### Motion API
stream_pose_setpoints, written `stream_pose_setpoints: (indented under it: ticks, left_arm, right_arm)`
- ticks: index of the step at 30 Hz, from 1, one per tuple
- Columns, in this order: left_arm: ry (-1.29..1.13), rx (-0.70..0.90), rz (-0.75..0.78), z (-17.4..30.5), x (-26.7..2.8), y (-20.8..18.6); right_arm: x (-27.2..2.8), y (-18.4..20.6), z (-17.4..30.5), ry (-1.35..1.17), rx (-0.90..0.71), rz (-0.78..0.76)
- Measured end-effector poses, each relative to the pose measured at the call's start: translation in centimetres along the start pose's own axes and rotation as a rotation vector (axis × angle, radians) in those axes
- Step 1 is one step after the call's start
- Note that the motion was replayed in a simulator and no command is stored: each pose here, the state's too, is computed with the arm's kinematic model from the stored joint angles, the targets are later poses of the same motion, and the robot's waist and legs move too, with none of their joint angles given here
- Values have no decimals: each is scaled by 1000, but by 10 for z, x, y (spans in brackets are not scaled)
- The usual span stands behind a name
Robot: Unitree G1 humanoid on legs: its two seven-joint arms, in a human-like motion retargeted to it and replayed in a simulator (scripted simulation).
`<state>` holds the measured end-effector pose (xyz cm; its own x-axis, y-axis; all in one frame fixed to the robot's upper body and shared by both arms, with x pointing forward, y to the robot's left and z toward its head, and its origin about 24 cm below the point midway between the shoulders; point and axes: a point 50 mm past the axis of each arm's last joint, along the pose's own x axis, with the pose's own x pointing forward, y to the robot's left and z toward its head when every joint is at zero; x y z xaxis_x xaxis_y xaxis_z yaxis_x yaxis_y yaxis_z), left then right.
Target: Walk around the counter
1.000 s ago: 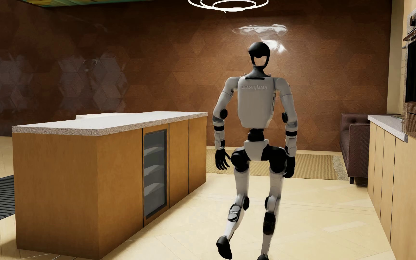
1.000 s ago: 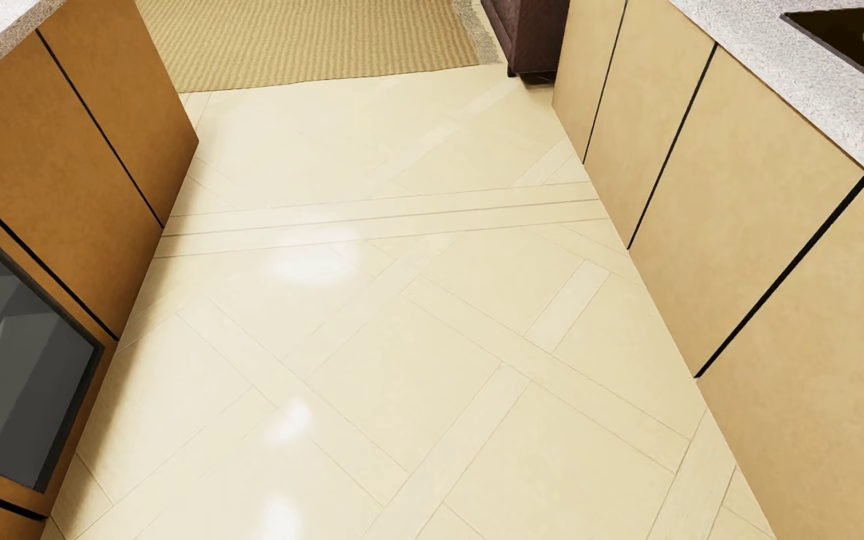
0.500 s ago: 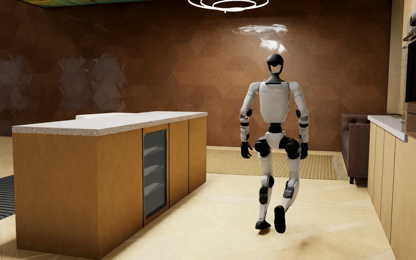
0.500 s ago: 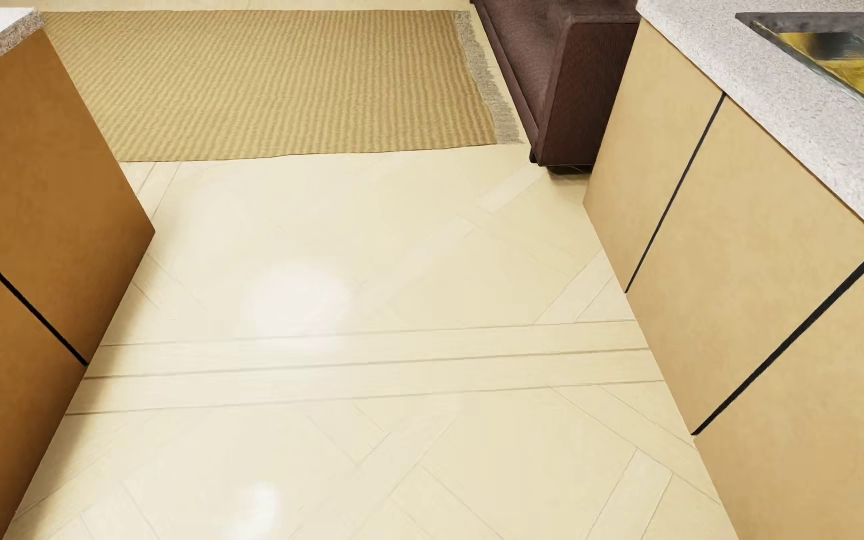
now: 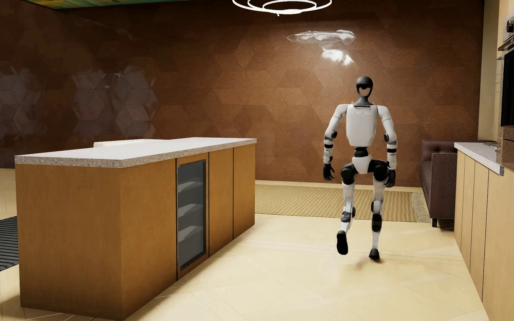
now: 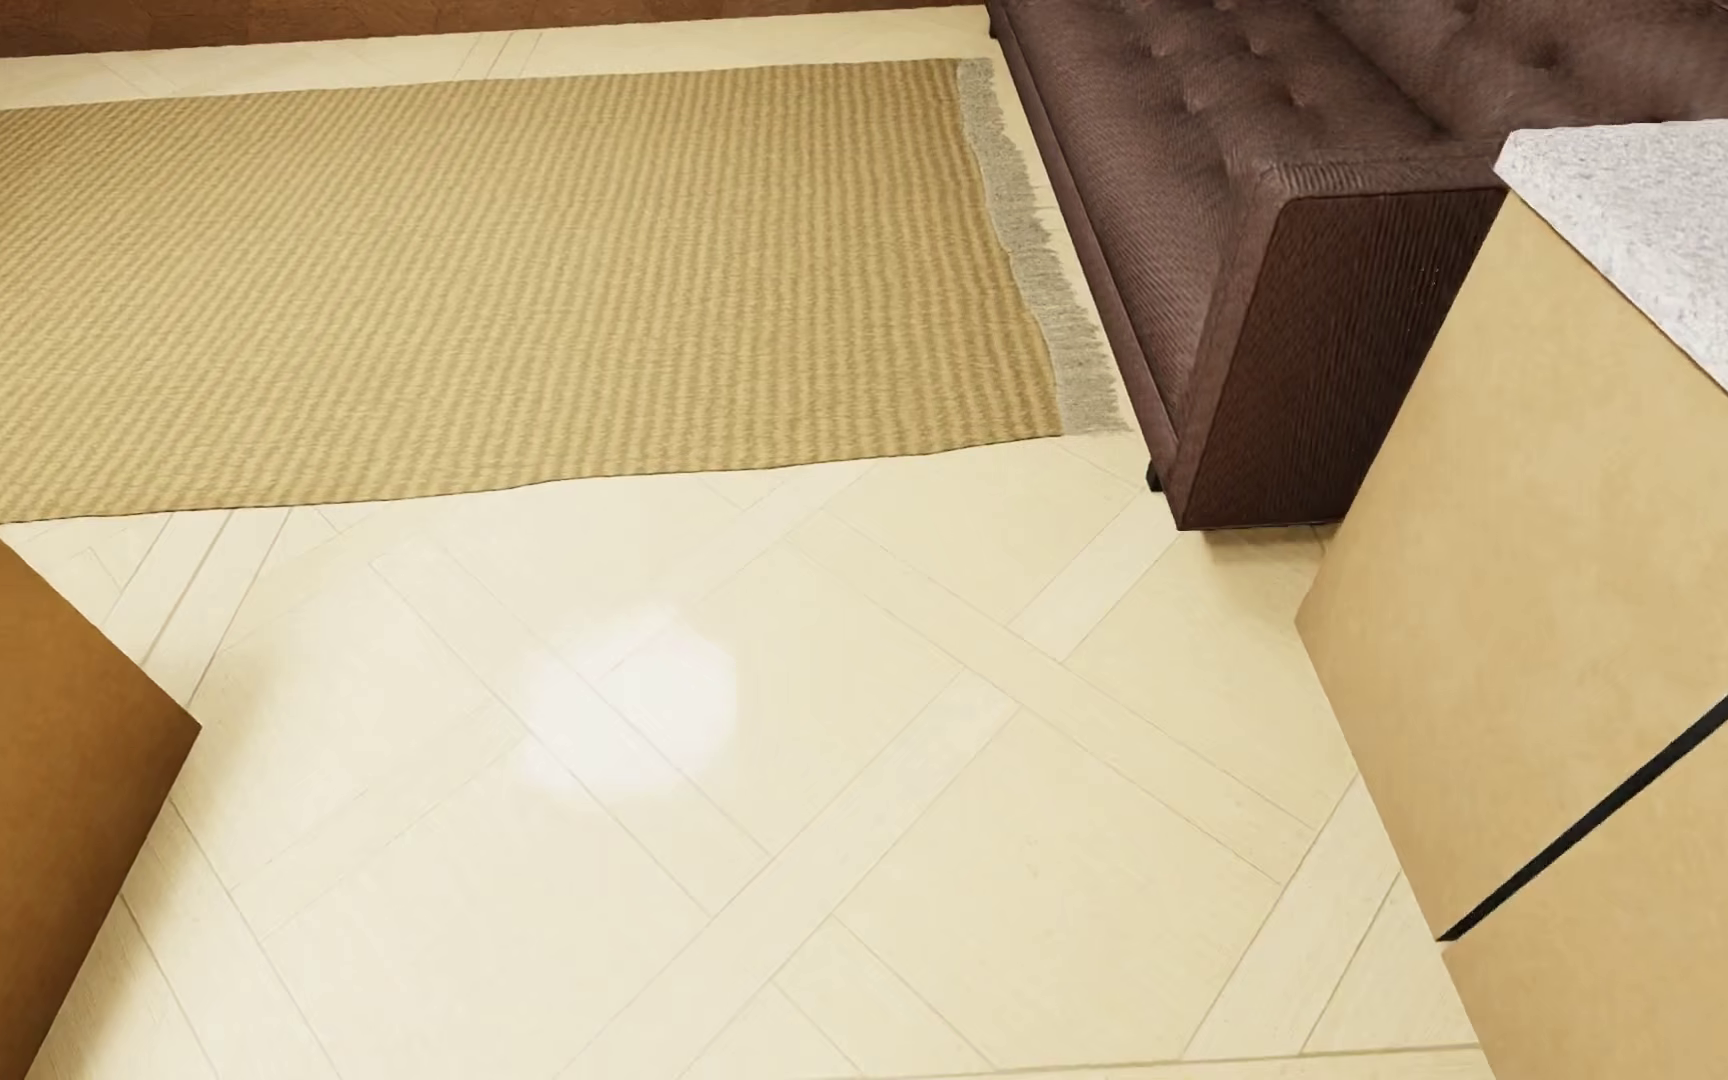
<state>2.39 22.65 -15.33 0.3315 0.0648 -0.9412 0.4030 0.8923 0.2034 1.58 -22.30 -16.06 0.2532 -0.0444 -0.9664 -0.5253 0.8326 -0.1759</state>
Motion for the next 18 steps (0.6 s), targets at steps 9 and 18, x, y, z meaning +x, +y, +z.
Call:
stream_pose_setpoints:
  ticks: [9,18]
  left_arm:
    - [369,25,-52,-106,-40,-16]
    - [-120,9,-9,30,1,-2]
  right_arm:
    - [-16,-80,113,-432,63,-225]
    - [-10,16,-35,97,3,39]
